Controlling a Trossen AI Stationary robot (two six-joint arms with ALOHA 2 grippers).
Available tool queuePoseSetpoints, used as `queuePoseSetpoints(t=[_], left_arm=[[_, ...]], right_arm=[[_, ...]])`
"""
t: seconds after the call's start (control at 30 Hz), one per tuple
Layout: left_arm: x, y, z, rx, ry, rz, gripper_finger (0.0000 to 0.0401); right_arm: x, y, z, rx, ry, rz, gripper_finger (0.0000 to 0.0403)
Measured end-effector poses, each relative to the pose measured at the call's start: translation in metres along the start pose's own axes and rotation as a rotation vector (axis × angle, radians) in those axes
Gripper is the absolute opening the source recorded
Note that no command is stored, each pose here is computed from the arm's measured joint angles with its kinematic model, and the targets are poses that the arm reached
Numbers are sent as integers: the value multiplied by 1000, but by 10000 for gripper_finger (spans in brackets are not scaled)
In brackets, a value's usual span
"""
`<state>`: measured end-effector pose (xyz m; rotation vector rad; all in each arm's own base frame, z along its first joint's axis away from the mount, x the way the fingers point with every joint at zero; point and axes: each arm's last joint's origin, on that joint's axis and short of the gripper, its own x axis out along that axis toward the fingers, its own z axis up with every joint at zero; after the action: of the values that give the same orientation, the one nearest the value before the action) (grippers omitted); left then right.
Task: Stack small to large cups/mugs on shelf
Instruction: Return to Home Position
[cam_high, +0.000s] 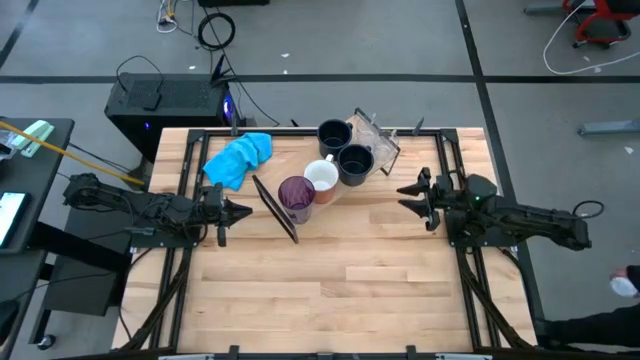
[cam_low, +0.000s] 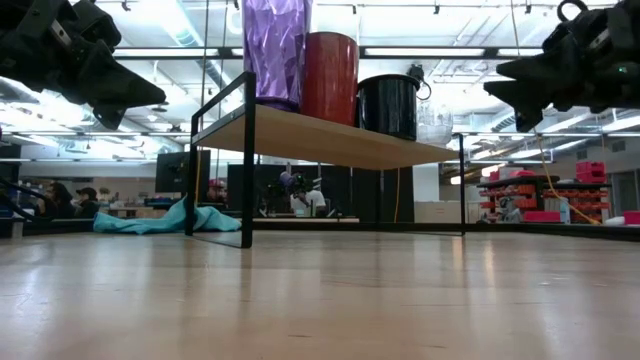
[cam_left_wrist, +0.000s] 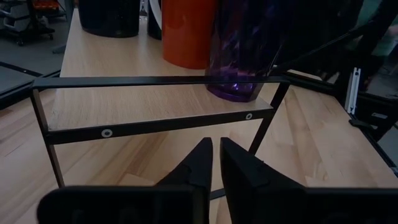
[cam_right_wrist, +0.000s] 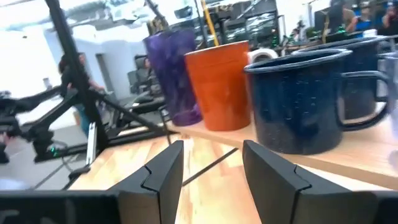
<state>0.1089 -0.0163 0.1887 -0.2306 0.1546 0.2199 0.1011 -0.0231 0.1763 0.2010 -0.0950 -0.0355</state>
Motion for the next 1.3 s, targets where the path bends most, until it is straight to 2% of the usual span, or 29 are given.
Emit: queuePoseSetpoints(t=[0.17, 0.3, 0.7, 1.3], left_arm=[[0, 0, 0, 0, 0, 0, 31], [0, 0, 0, 0, 0, 0, 28], [0, 0, 0, 0, 0, 0, 41], [0, 0, 0, 0, 0, 0, 33]], right_arm=[[1, 4, -1, -45, 14, 42, 171], [1, 6, -2, 14, 23, 59, 171], [1, 6, -2, 15, 23, 59, 171], [1, 6, -2, 15, 24, 59, 172]])
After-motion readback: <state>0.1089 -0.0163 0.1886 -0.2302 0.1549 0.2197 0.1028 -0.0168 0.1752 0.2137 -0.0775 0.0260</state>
